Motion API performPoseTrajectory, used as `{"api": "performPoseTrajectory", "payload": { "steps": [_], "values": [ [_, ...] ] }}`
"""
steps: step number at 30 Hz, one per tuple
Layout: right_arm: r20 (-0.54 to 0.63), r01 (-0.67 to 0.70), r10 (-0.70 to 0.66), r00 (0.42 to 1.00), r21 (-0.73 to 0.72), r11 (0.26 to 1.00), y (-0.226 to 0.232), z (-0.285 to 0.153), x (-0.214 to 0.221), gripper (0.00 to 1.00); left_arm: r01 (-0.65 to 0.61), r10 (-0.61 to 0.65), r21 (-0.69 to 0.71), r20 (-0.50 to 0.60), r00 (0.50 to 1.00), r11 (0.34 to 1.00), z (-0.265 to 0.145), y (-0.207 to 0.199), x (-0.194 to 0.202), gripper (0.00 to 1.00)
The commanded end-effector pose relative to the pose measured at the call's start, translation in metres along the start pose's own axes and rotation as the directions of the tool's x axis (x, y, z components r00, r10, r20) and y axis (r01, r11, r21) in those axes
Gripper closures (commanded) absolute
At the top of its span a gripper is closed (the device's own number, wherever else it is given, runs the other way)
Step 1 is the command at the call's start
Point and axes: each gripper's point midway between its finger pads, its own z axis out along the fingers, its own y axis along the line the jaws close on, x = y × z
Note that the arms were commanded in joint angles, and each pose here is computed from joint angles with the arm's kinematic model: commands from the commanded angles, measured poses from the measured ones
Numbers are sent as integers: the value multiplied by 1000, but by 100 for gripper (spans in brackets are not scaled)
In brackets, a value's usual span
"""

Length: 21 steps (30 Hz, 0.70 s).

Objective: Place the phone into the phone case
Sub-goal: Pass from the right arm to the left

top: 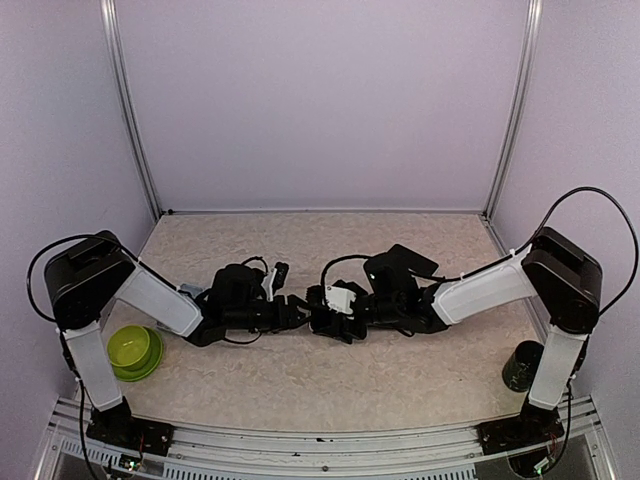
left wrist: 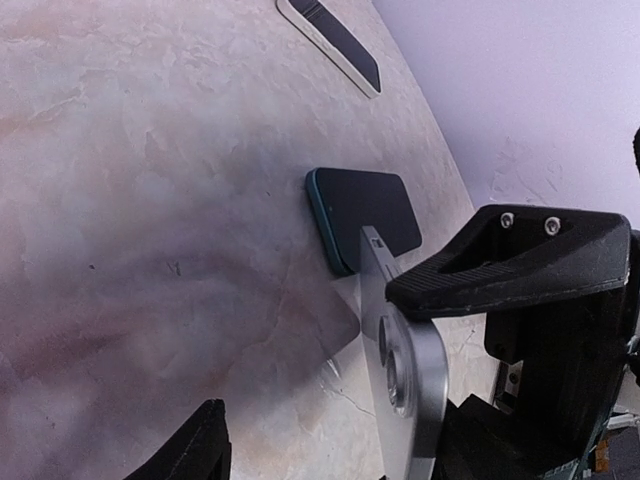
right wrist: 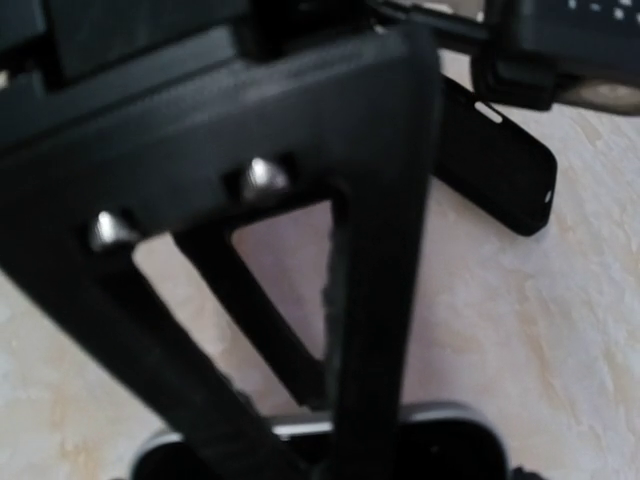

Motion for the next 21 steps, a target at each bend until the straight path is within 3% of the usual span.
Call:
{"api": "performPoseTrajectory", "payload": {
  "steps": [1, 21],
  "values": [
    [59, 26, -28, 998, 44, 999, -10, 1, -23, 45, -25, 25, 26, -6, 1000, 999, 7, -10, -3, 41],
    [-4, 48, -48, 999, 54, 997, -6, 18, -14, 45, -20, 22, 31, -43, 999, 999, 17, -11, 5, 82]
  ]
}}
